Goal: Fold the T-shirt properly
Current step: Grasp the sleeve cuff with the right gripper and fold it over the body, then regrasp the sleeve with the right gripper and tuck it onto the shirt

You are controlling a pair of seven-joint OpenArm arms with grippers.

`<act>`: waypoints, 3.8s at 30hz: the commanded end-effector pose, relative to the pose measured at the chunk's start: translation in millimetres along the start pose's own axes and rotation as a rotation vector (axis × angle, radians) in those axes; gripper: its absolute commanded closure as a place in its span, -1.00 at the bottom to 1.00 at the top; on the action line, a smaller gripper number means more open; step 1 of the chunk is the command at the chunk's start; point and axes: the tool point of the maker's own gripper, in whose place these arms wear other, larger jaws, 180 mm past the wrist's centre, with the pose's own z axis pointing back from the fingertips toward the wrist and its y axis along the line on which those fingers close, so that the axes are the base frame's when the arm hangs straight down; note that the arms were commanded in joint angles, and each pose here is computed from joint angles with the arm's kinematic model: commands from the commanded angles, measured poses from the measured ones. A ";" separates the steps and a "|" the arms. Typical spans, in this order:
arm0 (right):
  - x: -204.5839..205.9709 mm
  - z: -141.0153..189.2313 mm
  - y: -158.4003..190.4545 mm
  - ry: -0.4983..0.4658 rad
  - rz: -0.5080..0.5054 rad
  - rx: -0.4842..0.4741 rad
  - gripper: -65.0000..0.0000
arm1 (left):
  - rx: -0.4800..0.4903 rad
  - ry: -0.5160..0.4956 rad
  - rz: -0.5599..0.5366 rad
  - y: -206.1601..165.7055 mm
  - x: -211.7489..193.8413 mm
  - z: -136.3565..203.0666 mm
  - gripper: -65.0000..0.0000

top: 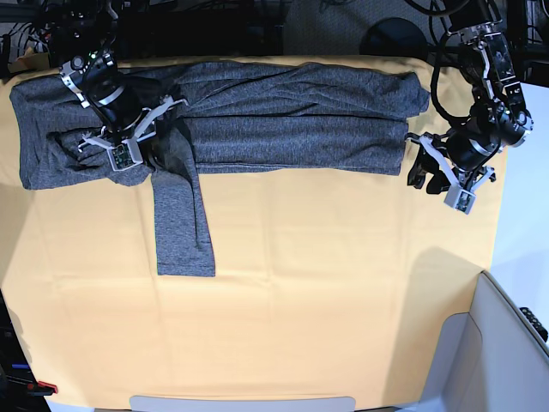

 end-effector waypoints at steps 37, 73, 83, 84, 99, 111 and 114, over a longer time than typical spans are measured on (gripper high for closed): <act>44.0 -15.9 98.3 -0.126 0.042 0.277 -0.06 | -0.001 -0.033 -0.010 0.4 9.7 3.1 0.29; -35.5 -127.5 -51.9 -0.029 -1.066 -0.224 -0.06 | -0.002 -0.041 -0.011 0.5 12.1 2.6 0.28; -23.4 -136.7 -42.7 -0.007 -1.068 -0.229 -0.06 | -0.004 -0.031 -0.003 1.5 9.2 0.9 0.28; -24.4 -136.7 -41.8 0.005 -1.078 -0.246 -0.06 | -0.006 -0.023 0.004 2.1 6.3 -0.5 0.28; -21.1 -144.0 -35.9 0.081 -1.137 -0.343 -0.06 | -0.014 0.003 0.040 5.1 -5.4 -7.3 0.28; 8.6 -157.9 -13.0 0.081 -1.079 -0.292 -0.06 | -0.011 -0.009 0.034 6.8 2.1 -7.9 0.28; 10.0 -158.3 -12.9 0.078 -1.076 -0.288 -0.05 | -0.011 -0.009 0.034 6.8 2.1 -7.9 0.28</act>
